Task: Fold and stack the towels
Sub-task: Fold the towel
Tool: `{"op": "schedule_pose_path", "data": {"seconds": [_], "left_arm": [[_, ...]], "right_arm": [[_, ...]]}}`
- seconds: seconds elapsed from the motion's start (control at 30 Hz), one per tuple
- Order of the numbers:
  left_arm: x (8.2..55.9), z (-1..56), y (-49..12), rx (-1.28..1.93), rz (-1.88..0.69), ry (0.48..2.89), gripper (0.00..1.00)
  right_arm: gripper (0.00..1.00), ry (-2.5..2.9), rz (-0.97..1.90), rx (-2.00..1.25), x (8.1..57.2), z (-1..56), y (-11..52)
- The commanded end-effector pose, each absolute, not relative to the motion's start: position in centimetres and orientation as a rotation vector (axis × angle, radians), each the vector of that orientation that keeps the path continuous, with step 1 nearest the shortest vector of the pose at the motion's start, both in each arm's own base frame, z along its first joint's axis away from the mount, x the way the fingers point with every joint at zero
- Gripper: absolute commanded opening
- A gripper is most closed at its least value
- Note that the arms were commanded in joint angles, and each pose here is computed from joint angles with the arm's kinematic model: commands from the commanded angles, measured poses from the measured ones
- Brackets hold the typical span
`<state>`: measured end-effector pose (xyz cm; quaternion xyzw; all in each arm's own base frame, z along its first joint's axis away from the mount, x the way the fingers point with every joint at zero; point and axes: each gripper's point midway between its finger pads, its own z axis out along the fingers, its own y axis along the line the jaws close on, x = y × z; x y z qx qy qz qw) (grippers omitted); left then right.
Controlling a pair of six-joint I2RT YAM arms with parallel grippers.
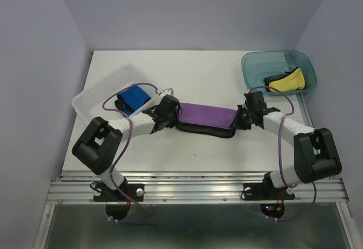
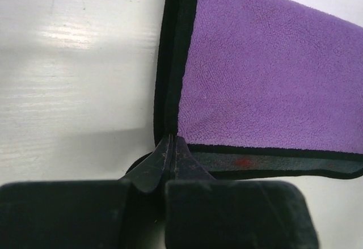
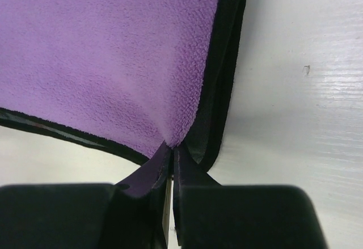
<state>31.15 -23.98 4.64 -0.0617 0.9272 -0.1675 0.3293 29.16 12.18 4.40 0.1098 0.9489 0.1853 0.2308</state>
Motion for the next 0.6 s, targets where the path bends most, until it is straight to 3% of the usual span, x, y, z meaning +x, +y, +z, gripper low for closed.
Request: {"op": "schedule_pose_path", "data": {"seconds": [0.0,0.57], "left_arm": [[31.3,4.4,-23.8,-0.176,-0.416,2.428,0.00],[30.6,4.6,-23.9,-0.205,-0.446,2.442,0.00]], "right_arm": [[0.04,2.620,0.517,0.281,29.0,3.5,12.2],[0.08,2.642,0.545,0.285,28.2,3.3,12.5]]}}
